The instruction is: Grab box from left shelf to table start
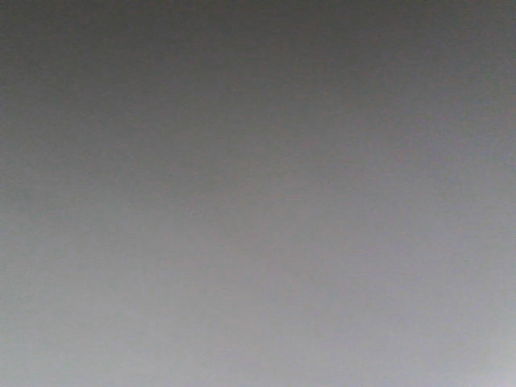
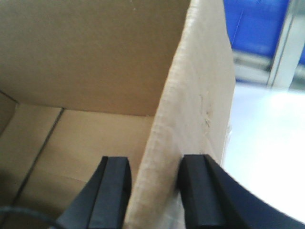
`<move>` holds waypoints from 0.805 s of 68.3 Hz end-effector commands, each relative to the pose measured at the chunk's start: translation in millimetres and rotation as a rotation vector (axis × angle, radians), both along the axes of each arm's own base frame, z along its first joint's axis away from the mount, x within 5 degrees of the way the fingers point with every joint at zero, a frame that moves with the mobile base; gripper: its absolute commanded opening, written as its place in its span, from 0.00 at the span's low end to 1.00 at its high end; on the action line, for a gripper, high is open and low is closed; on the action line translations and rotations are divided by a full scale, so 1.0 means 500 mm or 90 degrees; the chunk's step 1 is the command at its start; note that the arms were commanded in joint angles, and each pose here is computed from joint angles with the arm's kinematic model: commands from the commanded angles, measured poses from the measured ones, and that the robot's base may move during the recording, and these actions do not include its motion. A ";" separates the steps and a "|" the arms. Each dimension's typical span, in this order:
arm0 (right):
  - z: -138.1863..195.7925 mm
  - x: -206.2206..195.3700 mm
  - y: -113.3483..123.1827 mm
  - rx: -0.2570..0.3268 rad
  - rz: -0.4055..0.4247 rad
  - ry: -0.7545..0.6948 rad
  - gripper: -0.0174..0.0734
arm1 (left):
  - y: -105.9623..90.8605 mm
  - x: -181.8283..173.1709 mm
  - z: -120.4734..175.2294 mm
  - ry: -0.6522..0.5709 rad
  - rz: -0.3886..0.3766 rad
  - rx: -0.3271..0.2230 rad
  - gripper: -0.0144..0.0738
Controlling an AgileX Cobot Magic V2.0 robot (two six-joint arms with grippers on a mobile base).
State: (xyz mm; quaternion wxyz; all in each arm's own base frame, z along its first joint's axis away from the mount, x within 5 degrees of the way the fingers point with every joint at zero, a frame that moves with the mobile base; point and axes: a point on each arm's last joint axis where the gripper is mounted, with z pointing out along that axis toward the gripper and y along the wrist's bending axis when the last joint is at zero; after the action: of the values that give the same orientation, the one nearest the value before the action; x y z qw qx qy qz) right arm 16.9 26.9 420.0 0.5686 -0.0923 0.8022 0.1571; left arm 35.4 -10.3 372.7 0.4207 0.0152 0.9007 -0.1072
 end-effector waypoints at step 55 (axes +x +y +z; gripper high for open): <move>-0.068 0.412 0.008 -0.110 -0.064 0.259 0.26 | -0.076 0.387 0.029 0.043 0.021 0.102 0.06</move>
State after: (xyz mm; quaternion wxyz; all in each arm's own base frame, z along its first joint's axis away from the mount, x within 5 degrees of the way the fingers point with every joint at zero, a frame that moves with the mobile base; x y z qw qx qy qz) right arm 212.6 30.6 368.9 0.3309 -0.0676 0.9383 0.0743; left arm 213.1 -47.6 370.3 0.3141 0.0281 0.9484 -0.0344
